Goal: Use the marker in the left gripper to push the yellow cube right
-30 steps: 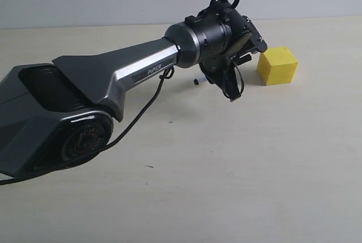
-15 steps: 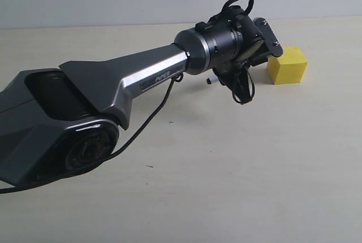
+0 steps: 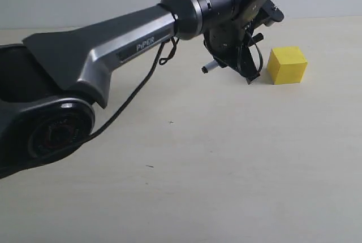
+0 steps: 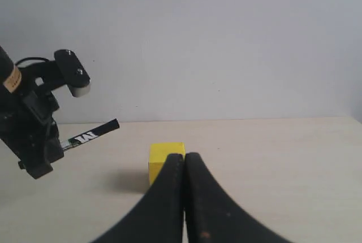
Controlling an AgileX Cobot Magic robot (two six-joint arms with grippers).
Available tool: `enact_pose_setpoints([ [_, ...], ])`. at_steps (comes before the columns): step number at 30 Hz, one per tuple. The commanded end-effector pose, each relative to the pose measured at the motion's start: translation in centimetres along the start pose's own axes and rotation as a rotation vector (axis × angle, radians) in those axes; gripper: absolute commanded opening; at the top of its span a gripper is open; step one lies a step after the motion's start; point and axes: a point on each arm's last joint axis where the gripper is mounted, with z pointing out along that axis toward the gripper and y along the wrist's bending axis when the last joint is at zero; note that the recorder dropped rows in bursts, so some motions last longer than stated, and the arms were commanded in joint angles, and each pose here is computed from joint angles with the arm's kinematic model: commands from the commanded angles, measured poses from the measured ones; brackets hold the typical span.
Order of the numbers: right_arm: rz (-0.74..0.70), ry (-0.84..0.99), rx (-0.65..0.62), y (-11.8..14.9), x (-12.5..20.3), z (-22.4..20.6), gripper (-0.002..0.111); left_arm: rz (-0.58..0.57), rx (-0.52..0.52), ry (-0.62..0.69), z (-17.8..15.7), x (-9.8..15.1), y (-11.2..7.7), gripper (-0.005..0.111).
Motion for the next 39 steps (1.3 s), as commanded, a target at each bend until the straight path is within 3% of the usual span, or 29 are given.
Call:
enact_pose_setpoints([
  [1,-0.001,-0.008,0.005,0.0,0.1,0.0,0.000,-0.095,0.038,-0.010,-3.5,-0.2,0.8,0.000],
  [8,-0.001,-0.008,0.005,0.0,0.1,0.0,0.000,-0.155,0.100,0.064,-7.1,1.9,-1.7,0.000],
  [14,-0.001,-0.008,0.005,0.0,0.1,0.0,0.000,-0.236,0.114,-0.029,-9.4,5.0,-3.7,0.000],
  [19,-0.001,-0.008,0.005,0.0,0.1,0.0,0.000,-0.245,0.104,0.001,-11.5,7.9,-3.2,0.000],
  [23,-0.001,-0.008,0.005,0.0,0.1,0.0,0.000,-0.237,0.105,0.001,-11.9,8.1,-3.1,0.000],
  [30,-0.001,-0.008,0.005,0.0,0.1,0.0,0.000,-0.179,0.123,-0.134,-8.6,5.0,-3.9,0.000],
  [35,-0.001,-0.008,0.005,0.0,0.1,0.0,0.000,-0.124,0.095,-0.055,-4.4,3.2,-3.4,0.000],
  [39,-0.001,-0.008,0.005,0.0,0.1,0.0,0.000,-0.104,0.073,-0.009,-1.7,2.7,-1.9,0.000],
])
